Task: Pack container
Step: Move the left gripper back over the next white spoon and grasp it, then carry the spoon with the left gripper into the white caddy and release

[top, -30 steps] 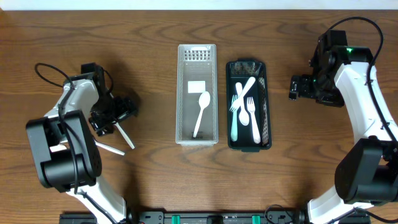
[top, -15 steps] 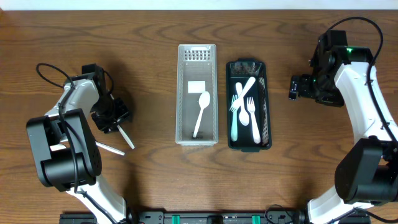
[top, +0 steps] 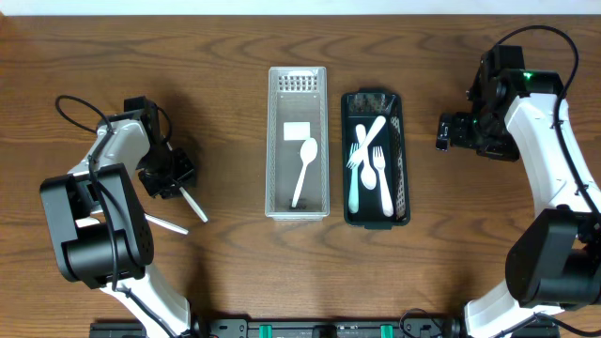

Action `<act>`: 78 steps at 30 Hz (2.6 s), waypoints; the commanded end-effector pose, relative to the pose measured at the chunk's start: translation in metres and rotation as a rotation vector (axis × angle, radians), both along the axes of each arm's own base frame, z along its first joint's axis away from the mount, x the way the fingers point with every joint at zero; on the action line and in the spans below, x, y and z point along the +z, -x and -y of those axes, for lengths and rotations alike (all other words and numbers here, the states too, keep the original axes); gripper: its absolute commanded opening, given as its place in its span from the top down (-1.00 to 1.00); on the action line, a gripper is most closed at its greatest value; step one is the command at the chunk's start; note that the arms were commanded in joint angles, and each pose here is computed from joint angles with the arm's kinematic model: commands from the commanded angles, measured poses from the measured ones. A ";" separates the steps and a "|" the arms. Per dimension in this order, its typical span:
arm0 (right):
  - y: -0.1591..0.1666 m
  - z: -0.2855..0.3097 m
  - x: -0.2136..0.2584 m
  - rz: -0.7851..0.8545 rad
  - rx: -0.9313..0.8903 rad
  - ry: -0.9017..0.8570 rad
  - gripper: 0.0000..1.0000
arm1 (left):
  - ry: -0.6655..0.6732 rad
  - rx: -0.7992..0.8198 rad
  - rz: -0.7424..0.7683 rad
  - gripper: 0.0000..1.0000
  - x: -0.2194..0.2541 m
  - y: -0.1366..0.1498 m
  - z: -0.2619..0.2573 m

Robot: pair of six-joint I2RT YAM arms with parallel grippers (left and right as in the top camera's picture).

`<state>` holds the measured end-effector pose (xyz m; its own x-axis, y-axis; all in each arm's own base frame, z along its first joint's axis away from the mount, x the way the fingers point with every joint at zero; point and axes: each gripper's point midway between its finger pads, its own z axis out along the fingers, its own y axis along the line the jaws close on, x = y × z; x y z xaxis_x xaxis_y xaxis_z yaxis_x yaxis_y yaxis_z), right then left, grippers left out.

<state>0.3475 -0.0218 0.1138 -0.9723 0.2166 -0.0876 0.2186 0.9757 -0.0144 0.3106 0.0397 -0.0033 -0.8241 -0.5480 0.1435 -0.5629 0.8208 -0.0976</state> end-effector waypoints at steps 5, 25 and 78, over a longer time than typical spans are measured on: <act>0.000 -0.004 0.003 0.008 0.025 -0.003 -0.98 | 0.004 -0.007 -0.026 0.57 -0.006 0.004 0.001; 0.000 -0.004 0.003 0.008 0.025 -0.003 -0.99 | 0.003 -0.007 -0.025 0.88 -0.003 0.005 0.001; 0.005 -0.006 0.003 -0.011 0.041 -0.009 -0.99 | -0.230 -0.374 0.620 -0.96 0.228 -0.034 0.137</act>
<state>0.3431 -0.0203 0.1134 -0.9756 0.2085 -0.0682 0.2097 0.9777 -0.0106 0.3407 -0.1510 0.1759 -0.9237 0.0194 -0.3826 0.0614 0.9933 -0.0980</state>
